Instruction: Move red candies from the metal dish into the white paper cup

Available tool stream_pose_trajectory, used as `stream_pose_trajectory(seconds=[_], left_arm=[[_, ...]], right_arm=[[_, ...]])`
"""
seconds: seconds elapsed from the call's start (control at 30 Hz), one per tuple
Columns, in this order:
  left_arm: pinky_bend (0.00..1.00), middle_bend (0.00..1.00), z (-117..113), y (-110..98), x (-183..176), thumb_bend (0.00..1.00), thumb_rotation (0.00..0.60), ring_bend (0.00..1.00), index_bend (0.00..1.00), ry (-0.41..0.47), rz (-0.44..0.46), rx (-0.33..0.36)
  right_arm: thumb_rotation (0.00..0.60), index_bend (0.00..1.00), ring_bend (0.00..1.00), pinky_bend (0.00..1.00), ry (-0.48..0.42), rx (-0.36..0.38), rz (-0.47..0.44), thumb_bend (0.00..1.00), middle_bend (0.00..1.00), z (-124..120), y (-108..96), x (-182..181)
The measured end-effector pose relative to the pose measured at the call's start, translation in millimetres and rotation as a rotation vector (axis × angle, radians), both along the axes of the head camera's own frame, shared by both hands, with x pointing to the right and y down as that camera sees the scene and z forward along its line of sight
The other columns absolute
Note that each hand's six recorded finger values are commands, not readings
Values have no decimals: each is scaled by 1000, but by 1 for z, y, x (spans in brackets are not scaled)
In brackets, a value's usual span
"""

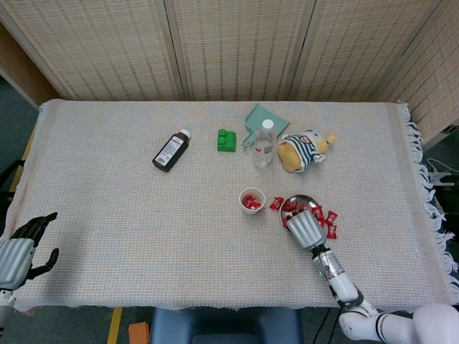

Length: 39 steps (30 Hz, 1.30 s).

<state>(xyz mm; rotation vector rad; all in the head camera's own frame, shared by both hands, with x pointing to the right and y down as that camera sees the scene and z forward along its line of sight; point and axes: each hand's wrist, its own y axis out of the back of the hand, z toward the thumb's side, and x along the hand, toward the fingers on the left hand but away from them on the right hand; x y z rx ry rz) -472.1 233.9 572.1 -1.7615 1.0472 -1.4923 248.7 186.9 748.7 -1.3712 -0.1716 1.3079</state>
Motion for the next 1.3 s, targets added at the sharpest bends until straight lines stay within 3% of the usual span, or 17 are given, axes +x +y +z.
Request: stream_pose_trajectory(seconds=[0.3, 0.67, 0.97, 1.3], left_arm=[[212, 137, 0, 0, 0, 454, 600, 107, 80, 0, -2, 1], [216, 137, -1, 0, -1, 455, 600, 107, 71, -1, -4, 8], [217, 137, -1, 0, 0, 455, 600, 107, 69, 1, 0, 8], [217, 136, 0, -1, 0, 455, 600, 107, 68, 5, -2, 6]], right_arm=[[600, 973, 705, 1000, -39, 32, 13, 248, 840, -5, -6, -1], [600, 991, 709, 1000, -105, 14, 78, 267, 849, -12, -15, -1], [600, 991, 709, 1000, -226, 42, 147, 267, 849, -43, -39, -12], [600, 991, 709, 1000, -401, 87, 144, 267, 849, -92, -79, -65]])
